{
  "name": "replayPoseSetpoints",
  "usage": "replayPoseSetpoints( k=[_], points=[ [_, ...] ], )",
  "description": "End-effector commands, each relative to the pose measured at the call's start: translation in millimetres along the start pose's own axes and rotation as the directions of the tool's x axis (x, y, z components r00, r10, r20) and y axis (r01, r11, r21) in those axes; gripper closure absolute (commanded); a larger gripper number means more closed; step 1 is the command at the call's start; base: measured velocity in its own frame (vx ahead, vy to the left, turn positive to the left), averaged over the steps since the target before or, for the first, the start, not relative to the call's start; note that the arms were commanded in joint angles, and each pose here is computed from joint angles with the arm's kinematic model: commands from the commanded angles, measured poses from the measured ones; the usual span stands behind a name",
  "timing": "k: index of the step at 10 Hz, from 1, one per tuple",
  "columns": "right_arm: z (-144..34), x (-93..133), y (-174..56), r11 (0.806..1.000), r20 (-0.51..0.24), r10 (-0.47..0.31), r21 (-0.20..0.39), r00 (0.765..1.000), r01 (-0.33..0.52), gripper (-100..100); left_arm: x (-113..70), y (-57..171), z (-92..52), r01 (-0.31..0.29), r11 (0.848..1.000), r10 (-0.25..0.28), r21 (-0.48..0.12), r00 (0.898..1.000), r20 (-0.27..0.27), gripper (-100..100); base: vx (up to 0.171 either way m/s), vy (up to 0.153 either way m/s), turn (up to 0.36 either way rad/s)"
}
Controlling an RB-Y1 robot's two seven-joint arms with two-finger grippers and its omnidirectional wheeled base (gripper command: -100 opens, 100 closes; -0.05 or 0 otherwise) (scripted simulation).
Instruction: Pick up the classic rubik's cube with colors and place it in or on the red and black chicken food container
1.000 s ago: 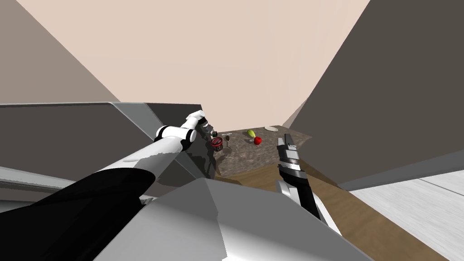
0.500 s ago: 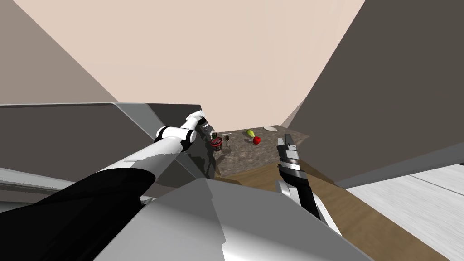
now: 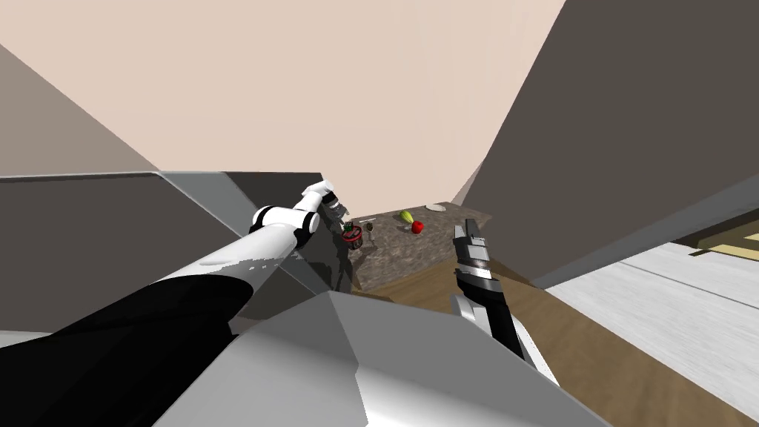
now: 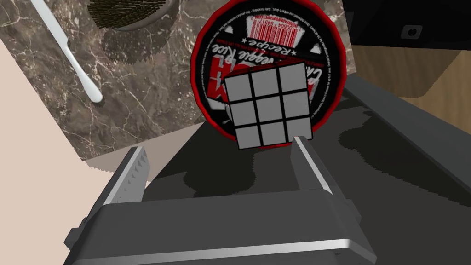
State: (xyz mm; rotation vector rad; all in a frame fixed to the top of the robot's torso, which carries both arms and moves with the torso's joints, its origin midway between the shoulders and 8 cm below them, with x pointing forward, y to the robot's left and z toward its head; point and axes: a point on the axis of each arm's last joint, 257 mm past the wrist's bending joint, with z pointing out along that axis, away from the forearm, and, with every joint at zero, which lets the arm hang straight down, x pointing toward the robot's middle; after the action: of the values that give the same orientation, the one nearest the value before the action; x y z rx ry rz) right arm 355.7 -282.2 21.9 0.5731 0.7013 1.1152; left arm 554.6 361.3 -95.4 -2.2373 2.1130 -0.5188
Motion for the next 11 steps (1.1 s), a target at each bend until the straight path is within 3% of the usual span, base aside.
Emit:
replayPoseSetpoints(
  k=[1, 2, 4, 5, 8, 9, 11],
  points=[
    [0.0, 0.0, 0.0, 1.0, 0.0, 0.0, 0.0, 1.0, 0.0, 0, -3.1, -0.2, -0.6, 0.045, 0.999, -0.045, 0.003, 0.999, 0.005, -100, -0.044, 0.171, -0.412],
    [0.0, 0.0, 0.0, 1.0, 0.0, 0.0, 0.0, 1.0, 0.0, 0, -19.6, -1.4, -8.4, 0.091, 0.996, -0.092, 0.021, 0.995, 0.038, -100, -0.06, 0.182, -0.419],
    [0.0, 0.0, 0.0, 1.0, 0.0, 0.0, 0.0, 1.0, 0.0, 0, -19.6, -1.4, -8.4, 0.15, 0.988, -0.151, 0.023, 0.988, 0.036, -100, -0.092, 0.226, -0.389],
    [0.0, 0.0, -0.1, 1.0, 0.0, 0.0, 0.0, 1.0, 0.0, 0, -36.0, -2.1, -16.5, 0.196, 0.98, -0.198, 0.044, 0.978, 0.067, -100, -0.132, 0.195, -0.419],
    [-0.1, 0.0, 0.0, 1.0, 0.0, 0.0, 0.0, 1.0, 0.0, 0, -36.0, -2.1, -16.5, 0.263, 0.964, -0.266, 0.049, 0.962, 0.064, -100, -0.069, 0.127, -0.271],
    [-0.1, -0.1, -0.1, 1.0, 0.0, 0.0, 0.0, 1.0, 0.0, 0, -52.4, -2.3, -25.0, 0.302, 0.95, -0.308, 0.074, 0.947, 0.091, -100, -0.076, 0.171, -0.308],
    [0.0, 0.0, 0.0, 1.0, 0.0, 0.0, 0.0, 1.0, 0.0, 0, -55.4, 3.6, -19.6, 0.342, 0.938, -0.346, 0.056, 0.934, 0.089, -100, -0.129, 0.082, -0.434]
  ],
)
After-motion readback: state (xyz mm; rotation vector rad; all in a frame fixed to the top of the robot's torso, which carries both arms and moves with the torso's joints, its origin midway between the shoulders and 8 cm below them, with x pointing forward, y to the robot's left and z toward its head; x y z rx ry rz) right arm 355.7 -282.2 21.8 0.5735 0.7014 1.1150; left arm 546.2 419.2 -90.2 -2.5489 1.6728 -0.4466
